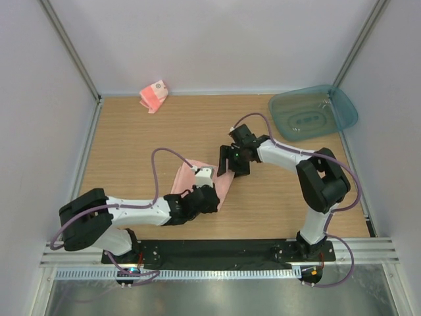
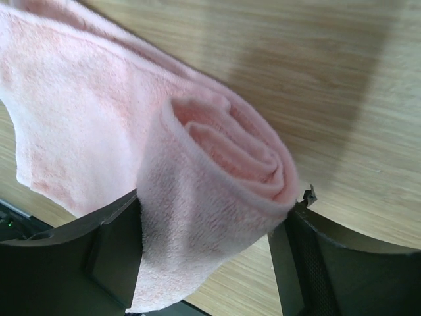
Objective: Roll the towels
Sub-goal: Roll the towel
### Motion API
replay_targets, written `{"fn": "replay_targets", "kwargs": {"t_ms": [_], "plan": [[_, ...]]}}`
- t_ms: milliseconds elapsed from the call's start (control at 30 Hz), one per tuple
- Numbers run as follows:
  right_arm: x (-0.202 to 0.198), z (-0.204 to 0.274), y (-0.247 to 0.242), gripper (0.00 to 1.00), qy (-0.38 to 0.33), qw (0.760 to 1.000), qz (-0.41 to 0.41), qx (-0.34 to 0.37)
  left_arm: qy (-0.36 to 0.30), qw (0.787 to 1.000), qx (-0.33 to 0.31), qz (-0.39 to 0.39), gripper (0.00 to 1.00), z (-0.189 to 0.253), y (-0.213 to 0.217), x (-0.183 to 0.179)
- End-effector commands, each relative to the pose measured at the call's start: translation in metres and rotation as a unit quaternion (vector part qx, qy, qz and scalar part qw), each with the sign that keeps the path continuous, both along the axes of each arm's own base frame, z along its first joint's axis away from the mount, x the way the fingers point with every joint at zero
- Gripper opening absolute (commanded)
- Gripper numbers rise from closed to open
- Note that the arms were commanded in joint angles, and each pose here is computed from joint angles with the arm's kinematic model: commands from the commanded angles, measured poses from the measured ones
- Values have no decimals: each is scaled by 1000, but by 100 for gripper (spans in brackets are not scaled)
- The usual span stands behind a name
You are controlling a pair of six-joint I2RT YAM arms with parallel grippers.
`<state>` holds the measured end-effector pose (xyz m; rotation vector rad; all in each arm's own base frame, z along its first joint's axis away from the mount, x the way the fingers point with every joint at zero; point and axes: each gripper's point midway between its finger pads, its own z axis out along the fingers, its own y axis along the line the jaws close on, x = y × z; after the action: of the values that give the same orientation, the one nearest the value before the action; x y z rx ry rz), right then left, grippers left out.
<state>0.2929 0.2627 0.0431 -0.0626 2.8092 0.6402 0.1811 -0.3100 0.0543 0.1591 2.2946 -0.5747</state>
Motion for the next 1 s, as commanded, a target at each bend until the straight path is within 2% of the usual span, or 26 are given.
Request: {"fn": "replay_targets", "kwargs": {"t_ms": [0, 400, 667, 800, 967], "plan": [[35, 17, -11, 74, -36, 999, -19, -7, 59, 997, -50, -6, 0, -4, -2, -17], [82, 35, -51, 73, -67, 994, -59, -69, 97, 989, -107, 37, 0, -1, 13, -18], [81, 59, -57, 73, -91, 992, -70, -56, 165, 966, -178, 92, 0, -5, 24, -22], [64, 65, -51, 73, -97, 993, -63, -15, 196, 949, -208, 136, 0, -14, 37, -23], [31, 77, -11, 75, -105, 984, -7, 144, 245, 924, -231, 181, 0, -39, 57, -29]]}}
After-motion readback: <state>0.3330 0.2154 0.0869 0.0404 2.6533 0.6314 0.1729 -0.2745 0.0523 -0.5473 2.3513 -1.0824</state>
